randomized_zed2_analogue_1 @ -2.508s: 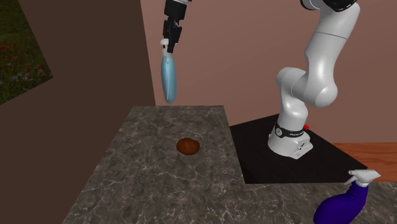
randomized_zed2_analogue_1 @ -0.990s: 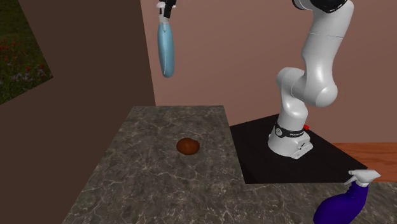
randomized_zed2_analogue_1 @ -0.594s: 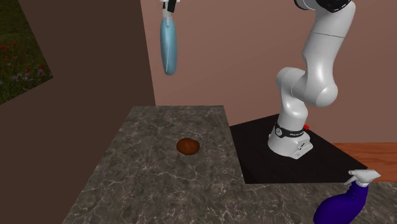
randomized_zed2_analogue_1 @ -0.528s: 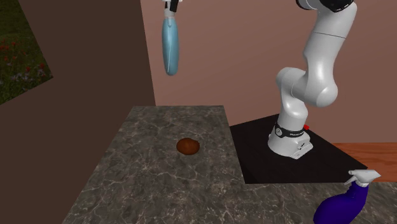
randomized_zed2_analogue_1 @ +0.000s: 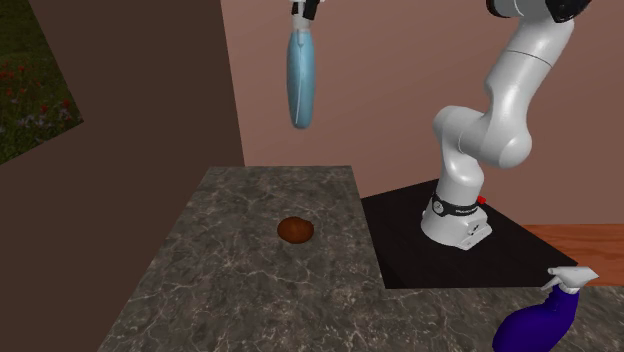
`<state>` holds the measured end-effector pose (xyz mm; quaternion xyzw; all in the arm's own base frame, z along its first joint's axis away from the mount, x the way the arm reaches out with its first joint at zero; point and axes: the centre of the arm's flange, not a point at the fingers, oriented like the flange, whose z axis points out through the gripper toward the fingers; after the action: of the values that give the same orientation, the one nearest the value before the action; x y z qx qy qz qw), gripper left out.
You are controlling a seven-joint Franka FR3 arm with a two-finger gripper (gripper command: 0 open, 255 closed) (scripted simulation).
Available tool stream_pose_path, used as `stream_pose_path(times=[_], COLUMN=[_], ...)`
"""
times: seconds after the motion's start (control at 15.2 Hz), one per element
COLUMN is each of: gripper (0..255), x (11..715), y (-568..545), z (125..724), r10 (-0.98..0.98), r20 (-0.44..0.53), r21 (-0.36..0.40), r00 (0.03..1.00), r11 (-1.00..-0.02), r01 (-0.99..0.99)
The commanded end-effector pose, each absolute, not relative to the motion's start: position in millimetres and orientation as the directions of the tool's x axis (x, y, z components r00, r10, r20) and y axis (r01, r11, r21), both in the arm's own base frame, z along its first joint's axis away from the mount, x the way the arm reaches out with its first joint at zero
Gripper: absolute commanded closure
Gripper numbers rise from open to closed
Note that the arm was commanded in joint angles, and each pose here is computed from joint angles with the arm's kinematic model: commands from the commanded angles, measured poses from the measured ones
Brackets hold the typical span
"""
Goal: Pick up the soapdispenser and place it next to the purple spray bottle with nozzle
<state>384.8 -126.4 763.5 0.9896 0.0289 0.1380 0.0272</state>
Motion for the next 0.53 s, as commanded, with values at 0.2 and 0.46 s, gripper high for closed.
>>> stream_pose_path(times=[0.2, 0.46], gripper=[255, 255], x=[357, 335], y=[-67, -19], z=[763, 763], r10=[0.063, 0.063], r20=[0.272, 0.272], r21=[0.062, 0.062], r00=[0.96, 0.96], r11=[-0.997, -0.997], r01=[0.048, 0.048])
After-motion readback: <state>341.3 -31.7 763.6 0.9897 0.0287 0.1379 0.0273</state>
